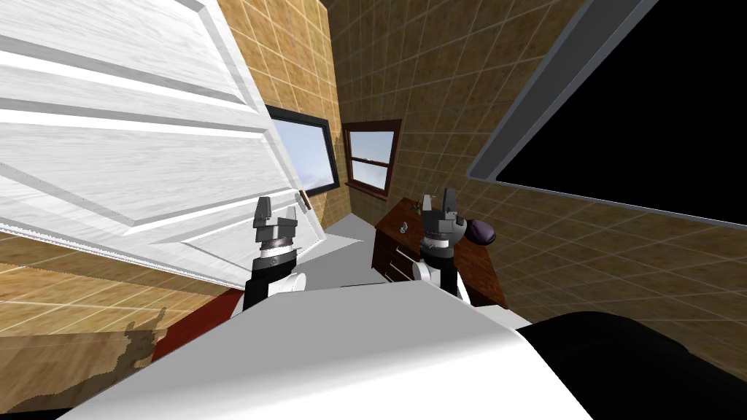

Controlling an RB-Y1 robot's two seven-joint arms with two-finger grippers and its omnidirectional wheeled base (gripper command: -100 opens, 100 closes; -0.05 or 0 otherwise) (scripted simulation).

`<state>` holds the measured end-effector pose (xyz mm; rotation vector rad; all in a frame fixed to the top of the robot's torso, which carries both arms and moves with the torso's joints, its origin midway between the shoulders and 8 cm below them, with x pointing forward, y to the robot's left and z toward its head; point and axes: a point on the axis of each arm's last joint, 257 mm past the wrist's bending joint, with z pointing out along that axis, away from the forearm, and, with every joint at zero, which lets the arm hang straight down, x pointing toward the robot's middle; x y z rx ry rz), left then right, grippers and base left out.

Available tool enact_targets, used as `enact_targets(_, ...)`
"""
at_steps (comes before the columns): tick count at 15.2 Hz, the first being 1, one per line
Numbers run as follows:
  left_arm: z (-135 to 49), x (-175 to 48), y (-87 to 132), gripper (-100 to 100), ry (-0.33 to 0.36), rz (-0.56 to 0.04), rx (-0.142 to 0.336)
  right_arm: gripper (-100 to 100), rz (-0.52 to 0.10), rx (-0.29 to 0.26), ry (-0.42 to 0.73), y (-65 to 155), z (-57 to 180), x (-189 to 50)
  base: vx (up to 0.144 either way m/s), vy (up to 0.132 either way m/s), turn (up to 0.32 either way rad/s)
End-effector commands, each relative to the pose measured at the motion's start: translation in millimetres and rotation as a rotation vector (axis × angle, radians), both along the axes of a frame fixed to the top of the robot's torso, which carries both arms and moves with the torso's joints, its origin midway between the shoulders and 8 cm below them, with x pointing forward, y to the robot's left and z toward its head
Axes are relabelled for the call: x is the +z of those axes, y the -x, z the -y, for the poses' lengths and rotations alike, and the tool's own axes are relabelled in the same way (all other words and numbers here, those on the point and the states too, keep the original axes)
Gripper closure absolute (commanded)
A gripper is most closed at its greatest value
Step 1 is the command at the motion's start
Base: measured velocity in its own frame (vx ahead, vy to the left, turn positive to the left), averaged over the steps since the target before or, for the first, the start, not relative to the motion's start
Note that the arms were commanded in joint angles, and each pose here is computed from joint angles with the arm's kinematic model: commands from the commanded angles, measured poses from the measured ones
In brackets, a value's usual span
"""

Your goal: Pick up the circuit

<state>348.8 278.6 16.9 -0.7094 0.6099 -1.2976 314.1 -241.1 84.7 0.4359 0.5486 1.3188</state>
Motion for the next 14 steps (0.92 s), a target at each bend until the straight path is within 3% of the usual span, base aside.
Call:
enact_targets(1,0.0,0.0,0.0,0,0.0,0.0,0.0,-100,-0.037,-0.001,0.059,-3.6,-2.9,-10.9,0.013,0.012,-0.018)
enact_targets(5,0.0,0.0,0.0,0,0.0,0.0,0.0,-100,-0.087,-0.009,0.13,-7.8,-4.0,-26.4,0.035,0.031,-0.027)
enact_targets(7,0.0,0.0,0.0,0,0.0,0.0,0.0,-100,-0.151,-0.028,0.209,-12.1,-2.0,-46.9,0.047,0.052,-0.031)
enact_targets(14,0.0,0.0,0.0,0,0.0,0.0,0.0,-100,-0.267,-0.048,0.383,-16.4,2.4,-86.9,0.047,0.044,-0.032)
